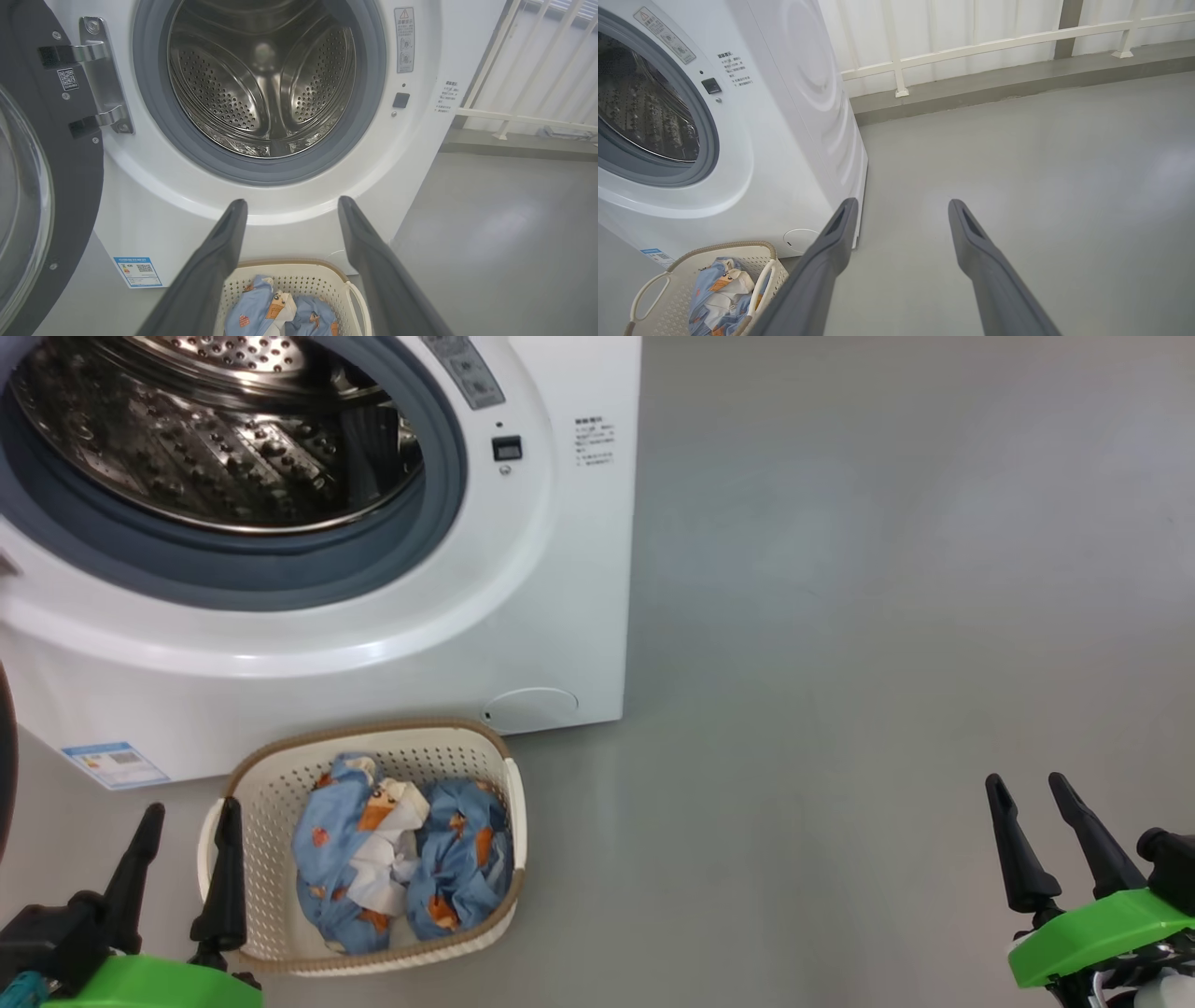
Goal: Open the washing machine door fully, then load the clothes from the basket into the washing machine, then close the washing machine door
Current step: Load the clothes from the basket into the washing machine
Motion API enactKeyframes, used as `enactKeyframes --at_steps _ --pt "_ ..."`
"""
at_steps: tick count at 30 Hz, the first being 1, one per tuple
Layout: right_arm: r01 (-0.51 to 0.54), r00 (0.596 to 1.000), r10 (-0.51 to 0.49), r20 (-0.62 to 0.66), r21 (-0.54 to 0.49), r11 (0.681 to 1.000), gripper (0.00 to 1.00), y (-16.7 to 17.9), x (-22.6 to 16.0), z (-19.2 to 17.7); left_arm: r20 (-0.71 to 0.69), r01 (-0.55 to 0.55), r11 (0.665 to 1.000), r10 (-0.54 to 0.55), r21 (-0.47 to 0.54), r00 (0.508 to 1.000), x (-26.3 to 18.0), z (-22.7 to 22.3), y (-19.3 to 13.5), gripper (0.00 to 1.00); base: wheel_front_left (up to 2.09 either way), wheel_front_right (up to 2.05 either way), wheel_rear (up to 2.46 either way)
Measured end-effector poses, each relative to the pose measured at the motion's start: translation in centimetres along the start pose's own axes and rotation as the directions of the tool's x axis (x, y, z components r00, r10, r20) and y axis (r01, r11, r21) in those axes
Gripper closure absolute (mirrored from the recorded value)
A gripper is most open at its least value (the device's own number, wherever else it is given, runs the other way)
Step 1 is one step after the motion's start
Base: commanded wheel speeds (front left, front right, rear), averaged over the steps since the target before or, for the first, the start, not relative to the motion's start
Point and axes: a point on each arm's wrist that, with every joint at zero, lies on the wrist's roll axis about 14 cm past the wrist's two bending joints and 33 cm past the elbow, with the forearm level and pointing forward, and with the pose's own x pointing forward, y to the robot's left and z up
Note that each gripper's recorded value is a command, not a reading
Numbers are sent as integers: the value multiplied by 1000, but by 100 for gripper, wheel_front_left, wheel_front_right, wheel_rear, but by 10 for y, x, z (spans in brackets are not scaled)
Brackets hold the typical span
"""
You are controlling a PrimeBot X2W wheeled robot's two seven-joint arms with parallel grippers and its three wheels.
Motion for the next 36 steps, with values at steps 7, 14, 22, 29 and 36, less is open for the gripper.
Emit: enactKeyframes --at_steps 7,14,22,29,36 --pt "4 1000 -4 -2 5 1000 0 0 0 -1 -1 11 1000 -11 -6 1000 3 -1 -3 0 125 -146 22" --pt "4 1000 -4 -8 5 1000 0 0 2 -3 -5 10 1000 -10 -9 1000 4 -3 -3 0 46 -46 0" --pt "0 1000 0 -20 9 1000 0 3 5 -8 -55 -14 999 12 -31 998 1 -22 -1 0 0 0 0" --pt "-12 1000 12 -11 11 1000 0 8 21 -5 -177 -37 998 26 -55 984 -1 -64 0 0 0 0 0" --pt "-18 999 18 -29 16 1000 0 12 37 -14 -301 -57 996 36 -62 953 5 -108 3 0 0 0 0"
